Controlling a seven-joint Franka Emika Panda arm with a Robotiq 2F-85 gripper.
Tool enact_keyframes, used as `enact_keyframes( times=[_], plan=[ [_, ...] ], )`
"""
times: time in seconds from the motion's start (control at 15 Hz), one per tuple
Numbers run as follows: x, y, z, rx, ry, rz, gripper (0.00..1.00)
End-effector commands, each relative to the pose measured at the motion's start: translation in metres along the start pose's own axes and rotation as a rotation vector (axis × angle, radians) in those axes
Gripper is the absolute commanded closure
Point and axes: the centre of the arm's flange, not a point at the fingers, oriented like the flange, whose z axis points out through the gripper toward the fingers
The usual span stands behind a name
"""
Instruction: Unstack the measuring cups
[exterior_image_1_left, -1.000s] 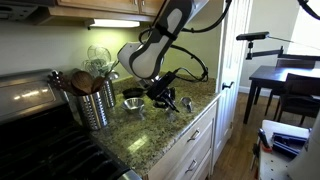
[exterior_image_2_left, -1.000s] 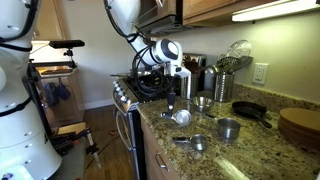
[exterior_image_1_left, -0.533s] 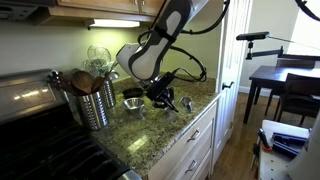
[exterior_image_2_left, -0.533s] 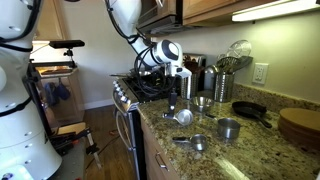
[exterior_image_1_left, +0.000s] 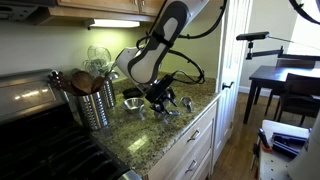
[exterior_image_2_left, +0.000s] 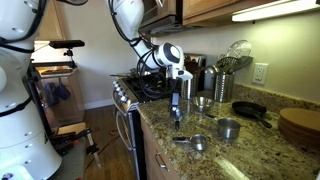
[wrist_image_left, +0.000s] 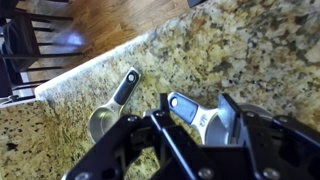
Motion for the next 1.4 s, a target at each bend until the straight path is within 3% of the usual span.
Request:
enact_keyframes(
  times=[0.0, 0.2, 1.07, 1.27, 1.33],
  plan=[
    [0.004, 0.012, -0.006, 0.020, 0.011, 0.006, 0.14],
    [0.006, 0.027, -0.014, 0.091, 0.033, 0.024, 0.00],
    [0.028, 0.097, -0.041, 0.403, 0.116, 0.104, 0.00],
    [0.025, 0.107, -0.043, 0.446, 0.124, 0.110, 0.00],
    [0.044, 0.088, -0.044, 0.400, 0.107, 0.118, 0.00]
  ],
)
